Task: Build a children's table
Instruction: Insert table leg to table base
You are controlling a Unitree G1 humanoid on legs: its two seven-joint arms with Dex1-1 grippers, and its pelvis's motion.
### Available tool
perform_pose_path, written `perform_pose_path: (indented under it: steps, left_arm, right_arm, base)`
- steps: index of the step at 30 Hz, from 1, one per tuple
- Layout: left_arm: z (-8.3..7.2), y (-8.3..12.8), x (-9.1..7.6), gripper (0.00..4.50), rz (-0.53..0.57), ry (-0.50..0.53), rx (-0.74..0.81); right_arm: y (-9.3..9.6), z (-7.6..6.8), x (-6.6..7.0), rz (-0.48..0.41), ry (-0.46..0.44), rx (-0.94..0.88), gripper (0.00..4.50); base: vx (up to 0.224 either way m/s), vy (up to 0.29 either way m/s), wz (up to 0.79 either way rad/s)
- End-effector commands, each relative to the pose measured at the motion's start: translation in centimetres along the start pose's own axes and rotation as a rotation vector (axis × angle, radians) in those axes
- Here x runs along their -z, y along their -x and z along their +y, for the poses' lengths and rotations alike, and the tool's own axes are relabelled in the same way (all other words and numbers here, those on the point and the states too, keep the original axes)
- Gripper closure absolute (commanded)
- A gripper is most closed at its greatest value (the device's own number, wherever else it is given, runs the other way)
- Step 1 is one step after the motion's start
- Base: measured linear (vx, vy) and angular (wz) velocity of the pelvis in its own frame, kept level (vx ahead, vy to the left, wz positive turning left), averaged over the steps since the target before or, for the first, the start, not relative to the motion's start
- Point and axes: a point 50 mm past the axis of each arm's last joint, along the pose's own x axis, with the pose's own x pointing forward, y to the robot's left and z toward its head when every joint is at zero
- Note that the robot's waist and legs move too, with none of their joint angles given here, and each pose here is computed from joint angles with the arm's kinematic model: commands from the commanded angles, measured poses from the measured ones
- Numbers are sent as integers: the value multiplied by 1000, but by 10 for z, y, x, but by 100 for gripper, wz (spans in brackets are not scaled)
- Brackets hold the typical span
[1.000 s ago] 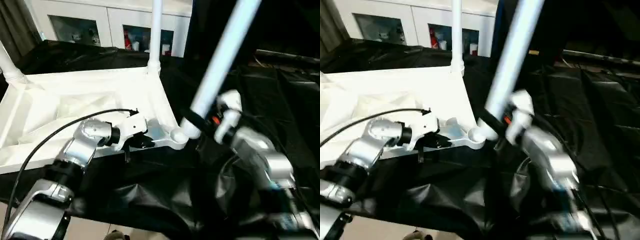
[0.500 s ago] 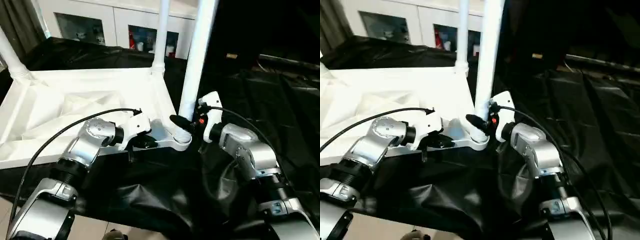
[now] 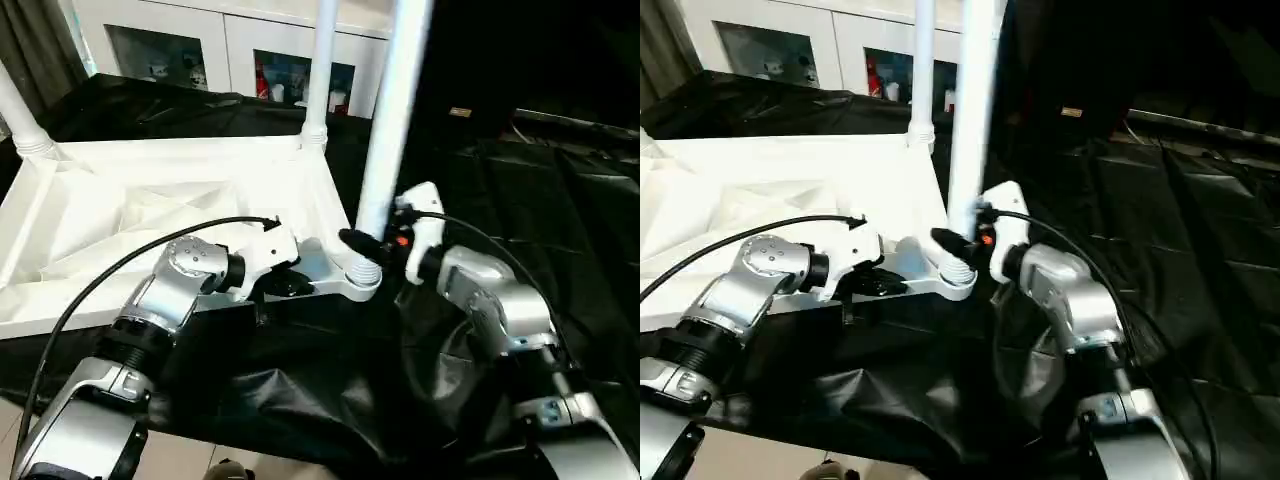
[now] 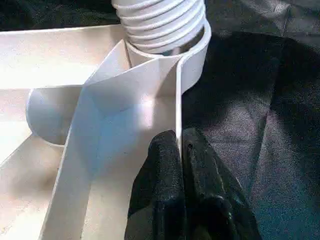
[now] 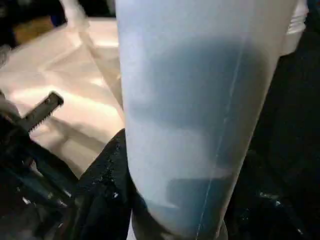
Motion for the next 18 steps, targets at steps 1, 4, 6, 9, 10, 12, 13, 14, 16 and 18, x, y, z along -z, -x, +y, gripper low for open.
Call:
perform_pose_path:
  steps: [1, 4, 6, 9, 10, 12, 13, 14, 16, 18]
  left_arm:
    - [0, -2, -1, 450, -39, 17, -8]
    - [1, -1, 0, 450, -35, 18, -16]
    - [2, -1, 0, 450, -32, 17, -20]
    - [4, 0, 0, 450, -27, 13, -28]
    - [4, 0, 0, 450, -26, 9, -34]
    - [6, 0, -1, 450, -29, 10, -45]
    - [6, 0, -1, 450, -29, 10, -45]
    - [7, 0, -1, 450, -31, 9, -53]
    - [9, 0, -2, 450, -35, 3, -75]
    - [11, 1, -2, 450, -36, -1, -95]
  right_arm:
    - [7, -8, 11, -8, -76, 43, 261]
    - [14, -11, 24, 4, -126, 71, 261]
    - [16, -12, 29, 13, -125, 78, 261]
    - [18, -12, 30, -7, -123, 82, 261]
    - [19, -12, 29, -22, -121, 83, 261]
    - [20, -13, 30, -48, -128, 83, 261]
    - [20, -13, 30, -48, -128, 83, 261]
    - [22, -13, 31, -60, -133, 85, 261]
    - [25, -14, 38, -72, -138, 91, 261]
    - [27, -13, 44, -68, -119, 93, 261]
  base:
    - [0, 0, 0]
    - [0, 0, 0]
    - [0, 0, 0]
    - [0, 0, 0]
    - [0, 0, 0]
    - [0, 0, 0]
    - [0, 0, 0]
    - [0, 0, 0]
    - [0, 0, 0]
    - [0, 0, 0]
